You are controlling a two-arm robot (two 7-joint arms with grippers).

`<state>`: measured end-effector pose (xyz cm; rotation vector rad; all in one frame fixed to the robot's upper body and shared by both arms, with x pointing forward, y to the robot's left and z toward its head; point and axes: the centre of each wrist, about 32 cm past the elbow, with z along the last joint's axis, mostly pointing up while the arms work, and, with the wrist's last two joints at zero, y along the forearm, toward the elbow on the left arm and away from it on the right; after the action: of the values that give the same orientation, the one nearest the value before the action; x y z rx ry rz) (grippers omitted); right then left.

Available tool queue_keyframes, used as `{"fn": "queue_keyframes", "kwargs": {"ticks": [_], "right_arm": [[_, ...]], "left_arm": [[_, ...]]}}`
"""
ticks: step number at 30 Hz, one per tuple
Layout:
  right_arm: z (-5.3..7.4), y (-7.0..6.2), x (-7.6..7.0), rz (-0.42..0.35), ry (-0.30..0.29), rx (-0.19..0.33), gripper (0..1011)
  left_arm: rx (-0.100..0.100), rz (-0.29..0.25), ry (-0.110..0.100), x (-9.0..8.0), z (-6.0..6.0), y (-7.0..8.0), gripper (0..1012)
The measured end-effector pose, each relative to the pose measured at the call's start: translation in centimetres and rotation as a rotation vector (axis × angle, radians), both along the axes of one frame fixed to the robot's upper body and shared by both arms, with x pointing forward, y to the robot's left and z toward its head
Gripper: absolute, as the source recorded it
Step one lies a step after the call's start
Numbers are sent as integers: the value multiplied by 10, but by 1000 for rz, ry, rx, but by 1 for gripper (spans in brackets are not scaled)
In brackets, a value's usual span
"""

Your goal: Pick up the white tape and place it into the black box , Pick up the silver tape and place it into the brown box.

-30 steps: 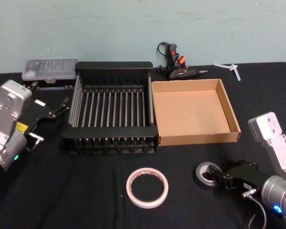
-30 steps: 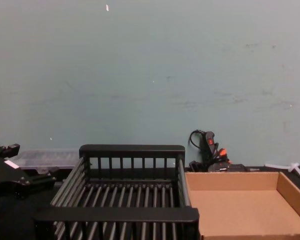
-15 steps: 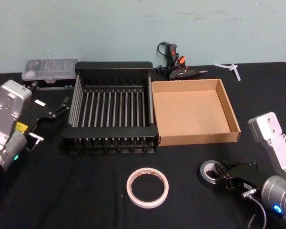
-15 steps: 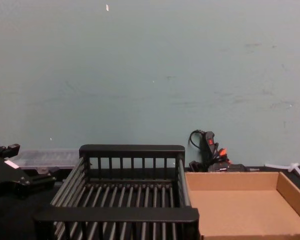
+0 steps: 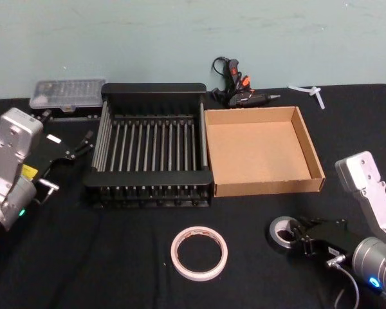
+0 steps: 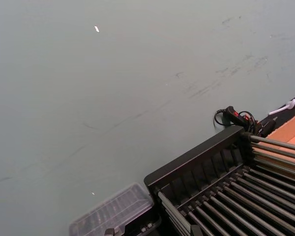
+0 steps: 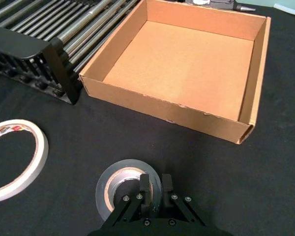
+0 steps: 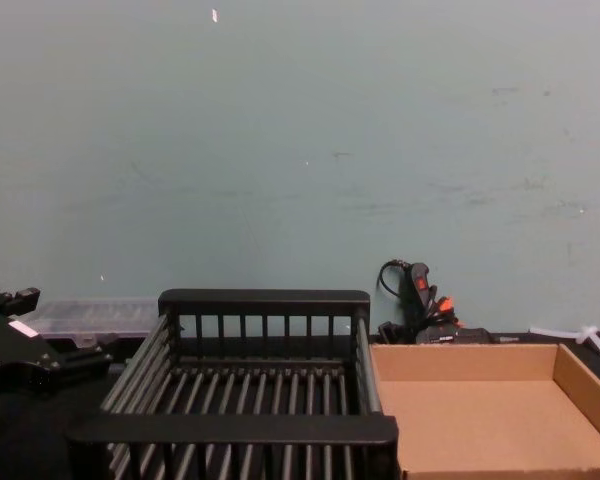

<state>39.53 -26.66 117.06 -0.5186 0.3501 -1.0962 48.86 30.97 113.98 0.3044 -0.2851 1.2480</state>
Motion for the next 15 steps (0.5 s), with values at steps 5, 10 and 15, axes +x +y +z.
{"fn": "queue_keyframes", "kwargs": {"ticks": [5,10,15], "right_arm": [[-1,1,-2,13,-10,16,150],[6,1,-4,32,-39,30,150],[15,0,-5,47,-76,36,150]], "left_arm": [[0,0,0,0,0,0,1001],[0,0,0,0,0,0,1001],[0,0,0,0,0,0,1001]]}}
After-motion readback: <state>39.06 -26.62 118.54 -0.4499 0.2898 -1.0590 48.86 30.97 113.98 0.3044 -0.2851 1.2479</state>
